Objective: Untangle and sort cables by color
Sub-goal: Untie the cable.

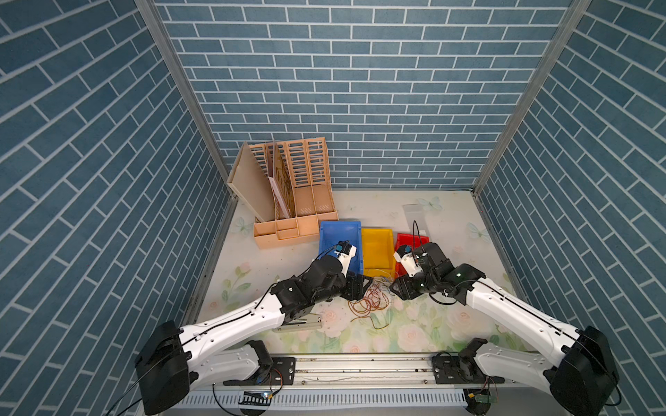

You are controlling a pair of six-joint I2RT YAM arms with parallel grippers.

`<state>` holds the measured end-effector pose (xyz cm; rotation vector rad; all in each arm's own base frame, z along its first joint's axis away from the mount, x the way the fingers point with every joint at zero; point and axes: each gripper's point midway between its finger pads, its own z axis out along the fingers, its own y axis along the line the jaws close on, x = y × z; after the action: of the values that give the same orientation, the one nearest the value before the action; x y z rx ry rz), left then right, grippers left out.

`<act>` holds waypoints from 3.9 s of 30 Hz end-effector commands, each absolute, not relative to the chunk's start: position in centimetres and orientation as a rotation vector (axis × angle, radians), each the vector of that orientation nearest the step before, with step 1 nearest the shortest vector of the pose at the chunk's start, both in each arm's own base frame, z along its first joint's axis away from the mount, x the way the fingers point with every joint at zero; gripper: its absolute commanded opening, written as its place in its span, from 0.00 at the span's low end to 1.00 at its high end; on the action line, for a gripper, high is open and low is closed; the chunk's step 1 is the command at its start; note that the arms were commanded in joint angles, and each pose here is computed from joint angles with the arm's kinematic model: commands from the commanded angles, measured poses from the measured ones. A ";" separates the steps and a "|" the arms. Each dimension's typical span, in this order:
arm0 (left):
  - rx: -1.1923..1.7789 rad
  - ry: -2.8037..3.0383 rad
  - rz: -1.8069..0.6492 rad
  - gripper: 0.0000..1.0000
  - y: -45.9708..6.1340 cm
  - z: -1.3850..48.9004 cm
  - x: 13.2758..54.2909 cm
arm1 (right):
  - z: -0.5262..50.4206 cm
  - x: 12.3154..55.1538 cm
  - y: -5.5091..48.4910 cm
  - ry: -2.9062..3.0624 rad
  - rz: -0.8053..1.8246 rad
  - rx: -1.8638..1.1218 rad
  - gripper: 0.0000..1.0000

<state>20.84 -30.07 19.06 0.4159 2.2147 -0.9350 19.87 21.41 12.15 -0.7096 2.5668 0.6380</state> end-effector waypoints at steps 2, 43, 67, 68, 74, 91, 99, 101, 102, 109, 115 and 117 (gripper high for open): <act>0.421 2.182 -0.916 0.75 -29.6 20.3 20.8 | 13.1 19.7 22.7 2.502 0.709 -0.794 0.58; 0.405 2.186 -0.886 0.76 -28.8 19.1 20.8 | 10.6 18.9 21.3 2.557 0.609 -0.790 0.19; 0.504 1.987 -1.015 0.77 -32.4 24.3 21.8 | 21.4 18.2 21.2 2.436 0.663 -0.715 0.00; 0.507 1.974 -1.025 0.76 -32.5 24.6 21.7 | 22.0 18.2 21.4 2.422 0.672 -0.718 0.00; 0.502 1.912 -1.057 0.76 -32.5 26.4 21.6 | 25.7 18.6 22.0 2.320 0.726 -0.712 0.00; 0.547 1.848 -1.011 0.75 -32.7 32.6 23.9 | 31.9 18.2 23.8 2.123 0.870 -0.775 0.00; 0.660 1.795 -1.027 0.74 -34.9 32.7 24.1 | 36.2 18.9 24.2 2.020 0.915 -0.704 0.00; 0.660 1.746 -1.052 0.74 -35.0 33.0 23.9 | 37.7 19.1 24.2 1.990 0.927 -0.675 0.00; 0.656 1.728 -1.060 0.74 -34.9 33.0 23.9 | 38.4 19.2 24.2 1.972 0.938 -0.667 0.00; 0.660 1.750 -1.050 0.74 -35.5 31.6 24.2 | 42.5 18.8 25.2 1.866 1.044 -0.660 0.00; 0.644 1.764 -1.037 0.74 -35.1 30.9 24.2 | 46.2 19.0 25.1 1.765 1.066 -0.628 0.00; 0.637 1.770 -1.030 0.74 -34.8 30.7 24.1 | 47.4 19.1 25.1 1.731 1.074 -0.616 0.00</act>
<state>24.34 -35.04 30.43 0.6363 1.7954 -1.0318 19.41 25.04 44.01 -0.6418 1.8344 1.0227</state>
